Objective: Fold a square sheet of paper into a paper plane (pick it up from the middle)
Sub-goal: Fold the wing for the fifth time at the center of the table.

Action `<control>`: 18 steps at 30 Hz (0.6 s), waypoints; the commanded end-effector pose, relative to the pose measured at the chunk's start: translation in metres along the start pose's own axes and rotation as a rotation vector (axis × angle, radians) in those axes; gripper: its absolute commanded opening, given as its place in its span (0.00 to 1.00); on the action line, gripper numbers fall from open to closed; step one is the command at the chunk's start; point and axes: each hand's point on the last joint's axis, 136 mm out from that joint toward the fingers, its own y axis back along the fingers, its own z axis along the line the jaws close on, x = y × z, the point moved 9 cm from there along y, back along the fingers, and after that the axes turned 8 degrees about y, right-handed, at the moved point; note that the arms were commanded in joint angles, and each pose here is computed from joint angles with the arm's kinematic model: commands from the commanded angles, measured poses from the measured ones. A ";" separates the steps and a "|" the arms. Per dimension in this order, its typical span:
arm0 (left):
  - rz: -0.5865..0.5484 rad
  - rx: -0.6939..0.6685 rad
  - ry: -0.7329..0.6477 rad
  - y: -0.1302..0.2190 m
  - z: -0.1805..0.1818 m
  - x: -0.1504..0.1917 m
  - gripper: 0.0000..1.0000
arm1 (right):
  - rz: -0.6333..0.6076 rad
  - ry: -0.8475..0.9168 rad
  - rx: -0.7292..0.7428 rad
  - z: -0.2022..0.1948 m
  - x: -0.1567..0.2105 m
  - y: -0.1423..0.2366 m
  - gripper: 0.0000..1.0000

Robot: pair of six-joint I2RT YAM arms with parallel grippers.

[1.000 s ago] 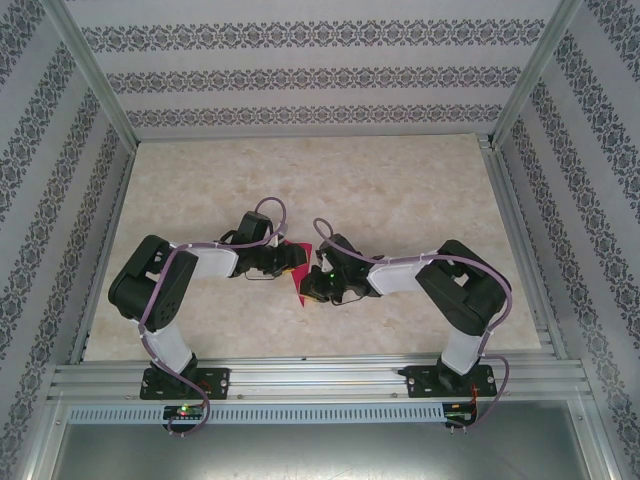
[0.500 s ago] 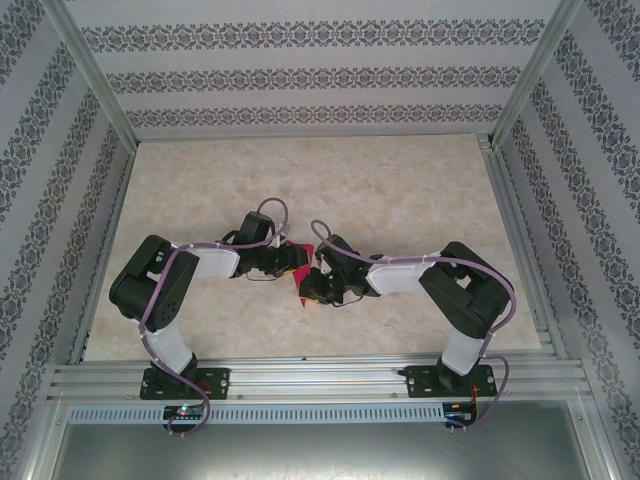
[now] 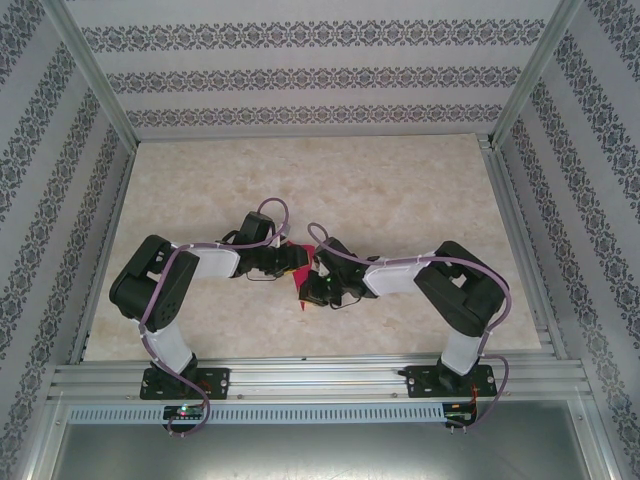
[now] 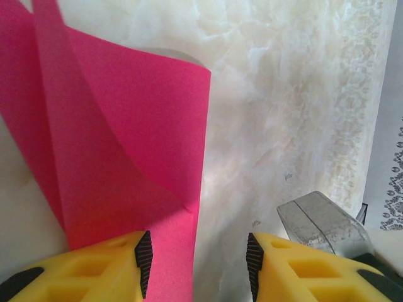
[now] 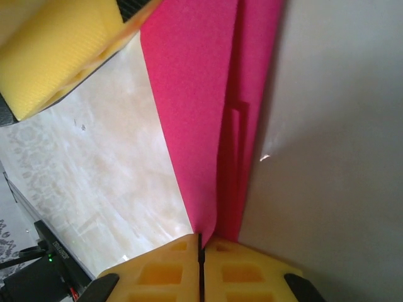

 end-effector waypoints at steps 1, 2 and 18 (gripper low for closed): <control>0.064 -0.062 0.032 -0.010 0.010 0.012 0.47 | 0.116 -0.040 0.136 -0.025 0.024 -0.016 0.07; 0.064 -0.063 0.032 -0.010 0.010 0.013 0.47 | 0.119 -0.042 0.148 -0.026 0.026 -0.016 0.08; 0.076 -0.074 0.032 -0.011 0.011 0.013 0.47 | 0.047 -0.031 0.043 -0.009 0.016 0.006 0.17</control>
